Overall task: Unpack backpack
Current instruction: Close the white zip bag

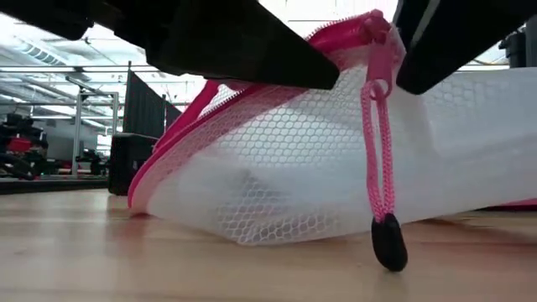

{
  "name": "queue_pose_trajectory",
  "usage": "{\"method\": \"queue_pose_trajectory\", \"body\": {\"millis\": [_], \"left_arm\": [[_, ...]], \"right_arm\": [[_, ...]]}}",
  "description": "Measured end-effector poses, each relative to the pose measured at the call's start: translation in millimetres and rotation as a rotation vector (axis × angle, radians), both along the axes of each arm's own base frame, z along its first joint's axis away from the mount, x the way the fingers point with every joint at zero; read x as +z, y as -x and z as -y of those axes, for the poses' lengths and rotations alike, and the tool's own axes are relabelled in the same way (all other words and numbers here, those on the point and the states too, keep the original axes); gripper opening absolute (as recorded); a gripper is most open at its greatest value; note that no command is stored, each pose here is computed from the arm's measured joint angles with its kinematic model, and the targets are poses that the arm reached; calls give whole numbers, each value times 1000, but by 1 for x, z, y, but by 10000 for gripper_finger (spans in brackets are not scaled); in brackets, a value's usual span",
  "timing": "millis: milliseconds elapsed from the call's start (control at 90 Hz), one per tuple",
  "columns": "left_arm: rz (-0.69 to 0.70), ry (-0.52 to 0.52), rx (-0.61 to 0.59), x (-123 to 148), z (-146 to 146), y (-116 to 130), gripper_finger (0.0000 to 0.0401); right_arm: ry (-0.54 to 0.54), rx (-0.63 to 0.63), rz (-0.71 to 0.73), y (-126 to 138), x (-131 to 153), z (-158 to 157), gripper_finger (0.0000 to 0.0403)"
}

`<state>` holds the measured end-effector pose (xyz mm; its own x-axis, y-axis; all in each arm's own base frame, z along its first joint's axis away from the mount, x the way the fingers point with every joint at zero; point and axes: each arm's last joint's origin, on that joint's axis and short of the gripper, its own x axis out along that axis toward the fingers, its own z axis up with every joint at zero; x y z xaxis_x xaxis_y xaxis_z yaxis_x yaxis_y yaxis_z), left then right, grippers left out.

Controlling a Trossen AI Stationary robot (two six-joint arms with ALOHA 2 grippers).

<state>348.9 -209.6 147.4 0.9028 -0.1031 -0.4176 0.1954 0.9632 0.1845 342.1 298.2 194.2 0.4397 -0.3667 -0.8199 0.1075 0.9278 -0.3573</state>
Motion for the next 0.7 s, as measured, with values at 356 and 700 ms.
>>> {"method": "queue_pose_trajectory", "body": {"millis": [356,700], "left_arm": [[-14,63,-4,0,-4,-3,0],[-38,96,-34,-1,-5,-3,0]], "right_arm": [[50,18,-36,-7,-13,4,124],[127,13,-44,-12,-32,8,88]]}}
